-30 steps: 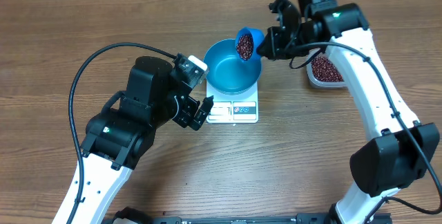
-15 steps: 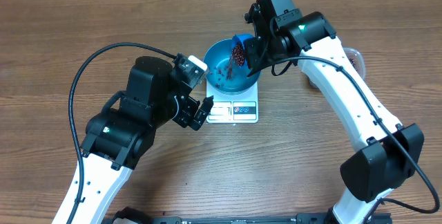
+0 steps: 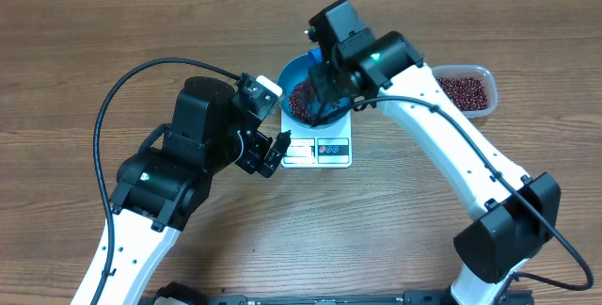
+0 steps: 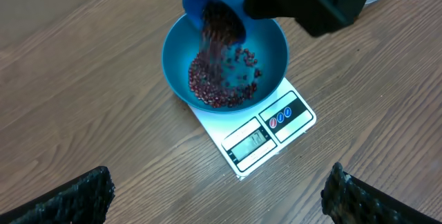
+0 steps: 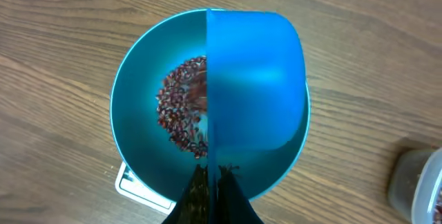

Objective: Scoop item into bowl and weigh 150g on scale
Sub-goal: 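Tilt the scoop with the right gripper to pour beans into the bowl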

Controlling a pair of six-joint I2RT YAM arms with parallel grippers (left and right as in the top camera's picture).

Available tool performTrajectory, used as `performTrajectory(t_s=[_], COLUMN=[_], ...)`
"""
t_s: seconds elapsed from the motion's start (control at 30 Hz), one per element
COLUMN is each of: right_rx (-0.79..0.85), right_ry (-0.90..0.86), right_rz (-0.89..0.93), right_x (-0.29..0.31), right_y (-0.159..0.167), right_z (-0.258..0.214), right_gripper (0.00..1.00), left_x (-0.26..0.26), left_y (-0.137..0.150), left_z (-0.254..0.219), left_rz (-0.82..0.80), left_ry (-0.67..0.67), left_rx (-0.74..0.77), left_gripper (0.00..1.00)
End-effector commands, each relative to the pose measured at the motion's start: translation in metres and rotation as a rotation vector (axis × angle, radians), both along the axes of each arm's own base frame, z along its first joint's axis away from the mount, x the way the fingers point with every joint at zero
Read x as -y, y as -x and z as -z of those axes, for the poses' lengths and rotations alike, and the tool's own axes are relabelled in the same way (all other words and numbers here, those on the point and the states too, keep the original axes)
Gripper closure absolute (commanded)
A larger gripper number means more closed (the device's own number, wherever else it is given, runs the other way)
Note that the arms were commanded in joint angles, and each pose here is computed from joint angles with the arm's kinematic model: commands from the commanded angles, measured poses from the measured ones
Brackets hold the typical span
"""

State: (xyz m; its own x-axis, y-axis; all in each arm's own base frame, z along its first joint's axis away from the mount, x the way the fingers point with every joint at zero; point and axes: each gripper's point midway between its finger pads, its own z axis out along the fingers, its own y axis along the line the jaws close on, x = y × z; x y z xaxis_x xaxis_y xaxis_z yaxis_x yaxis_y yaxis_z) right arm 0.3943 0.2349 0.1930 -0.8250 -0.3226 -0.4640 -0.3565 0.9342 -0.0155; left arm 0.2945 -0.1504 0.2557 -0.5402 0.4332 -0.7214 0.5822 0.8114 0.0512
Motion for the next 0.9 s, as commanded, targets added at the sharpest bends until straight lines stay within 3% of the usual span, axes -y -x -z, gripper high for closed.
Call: performTrajectory(t_s=[0.0, 0.63, 0.87], right_rx=[0.095, 0.153, 0.145], right_ry=[0.048, 0.066, 0.134], right_rz=[0.057, 0.115, 0.021], right_x=[0.0036, 0.0032, 0.0057], right_y=[-0.0103, -0.0154, -0.0116], right_z=[-0.0179, -0.0243, -0.0215], right_gripper=[0.96, 0.96, 0.96], left_x=[0.0005, 0.0005, 0.0005], left_y=[-0.0010, -0.0010, -0.0010], left_z=[-0.0026, -0.0026, -0.0026], left_rz=[-0.002, -0.002, -0.002], left_ry=[0.014, 0.014, 0.014], left_rx=[0.002, 0.002, 0.002], left_gripper=[0.01, 0.00, 0.00])
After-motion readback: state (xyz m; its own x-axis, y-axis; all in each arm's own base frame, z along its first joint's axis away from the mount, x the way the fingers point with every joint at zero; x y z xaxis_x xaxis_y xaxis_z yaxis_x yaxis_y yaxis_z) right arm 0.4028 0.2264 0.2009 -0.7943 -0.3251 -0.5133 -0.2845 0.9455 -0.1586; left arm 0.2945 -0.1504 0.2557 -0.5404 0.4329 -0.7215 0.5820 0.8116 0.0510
